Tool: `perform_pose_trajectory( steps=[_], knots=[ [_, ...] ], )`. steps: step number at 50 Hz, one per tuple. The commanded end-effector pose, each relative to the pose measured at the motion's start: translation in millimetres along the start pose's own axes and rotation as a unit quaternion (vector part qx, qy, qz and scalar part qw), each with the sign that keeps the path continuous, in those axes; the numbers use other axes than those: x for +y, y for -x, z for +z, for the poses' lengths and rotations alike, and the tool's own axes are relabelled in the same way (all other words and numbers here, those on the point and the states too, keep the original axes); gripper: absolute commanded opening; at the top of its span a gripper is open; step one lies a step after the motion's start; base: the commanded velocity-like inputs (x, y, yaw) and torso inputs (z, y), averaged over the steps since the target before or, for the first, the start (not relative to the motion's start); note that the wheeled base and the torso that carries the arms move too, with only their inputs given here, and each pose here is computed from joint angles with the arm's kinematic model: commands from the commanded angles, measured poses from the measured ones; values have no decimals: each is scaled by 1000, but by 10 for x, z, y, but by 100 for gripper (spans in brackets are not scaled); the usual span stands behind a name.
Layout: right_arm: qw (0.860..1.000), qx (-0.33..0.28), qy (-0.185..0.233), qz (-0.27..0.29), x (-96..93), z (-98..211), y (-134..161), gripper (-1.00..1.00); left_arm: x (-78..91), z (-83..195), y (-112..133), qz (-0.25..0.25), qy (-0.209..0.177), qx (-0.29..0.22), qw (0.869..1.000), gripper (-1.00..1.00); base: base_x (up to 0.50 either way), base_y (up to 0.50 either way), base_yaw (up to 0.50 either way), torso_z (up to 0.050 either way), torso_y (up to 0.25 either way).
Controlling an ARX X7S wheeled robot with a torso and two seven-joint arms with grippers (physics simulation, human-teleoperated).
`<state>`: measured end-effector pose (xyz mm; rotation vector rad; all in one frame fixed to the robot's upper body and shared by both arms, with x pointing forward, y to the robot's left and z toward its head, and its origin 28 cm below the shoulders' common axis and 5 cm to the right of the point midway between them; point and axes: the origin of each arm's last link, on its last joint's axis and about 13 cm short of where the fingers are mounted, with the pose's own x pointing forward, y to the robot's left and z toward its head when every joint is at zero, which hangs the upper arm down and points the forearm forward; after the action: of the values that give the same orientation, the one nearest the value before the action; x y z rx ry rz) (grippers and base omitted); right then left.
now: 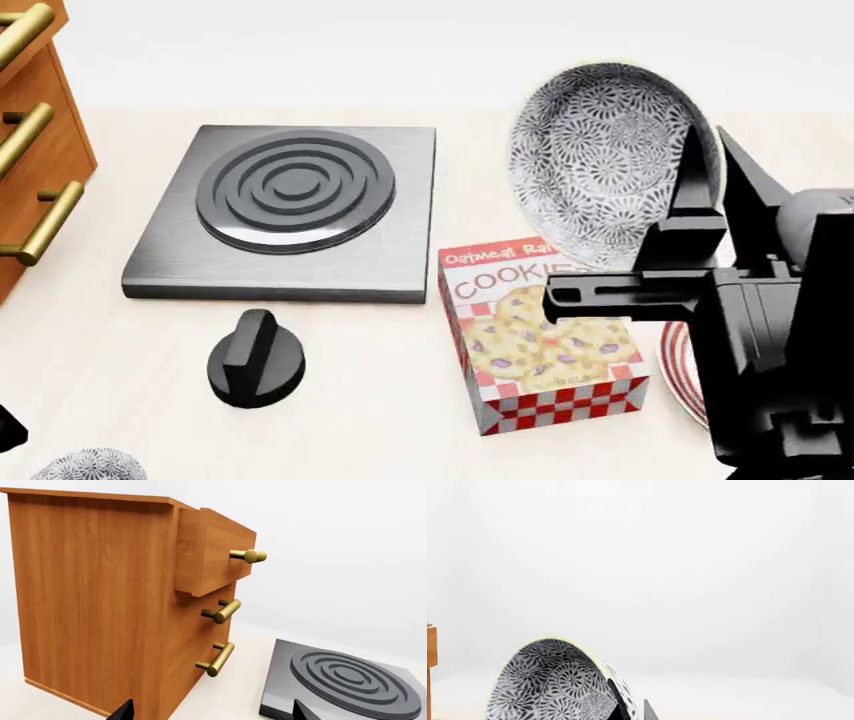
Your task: Pick the akita bowl from table center and place it on the plate.
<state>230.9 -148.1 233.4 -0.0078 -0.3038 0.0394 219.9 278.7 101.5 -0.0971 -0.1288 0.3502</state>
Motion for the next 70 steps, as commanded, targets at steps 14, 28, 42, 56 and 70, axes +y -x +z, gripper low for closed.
perform_pose_trajectory(
  steps=[14, 28, 42, 56, 70],
  knots=[
    [990, 21, -48, -134, -440, -11, 7, -100, -2, 5, 7, -2, 1, 0, 1000, 100, 0, 0, 0, 0, 1],
    [970, 101, -188, -117, -553, -189, -13, -100, -7, 2, 26, -3, 0, 1, 1000, 100, 0, 0, 0, 0, 0],
    [967, 126, -189, -117, -549, -183, -15, -100, -8, 7, 27, -4, 0, 0, 1000, 100, 0, 0, 0, 0, 1],
    [873, 172, -427, -163, -900, -113, -219, -100, -4, 16, 8, 3, 11, 0, 1000, 100, 0, 0, 0, 0, 0],
    [819, 269, -446, -240, -1036, -180, -440, -100, 10, 7, 23, 1, 27, -6, 1000, 100, 0, 0, 0, 0, 1]
  ],
)
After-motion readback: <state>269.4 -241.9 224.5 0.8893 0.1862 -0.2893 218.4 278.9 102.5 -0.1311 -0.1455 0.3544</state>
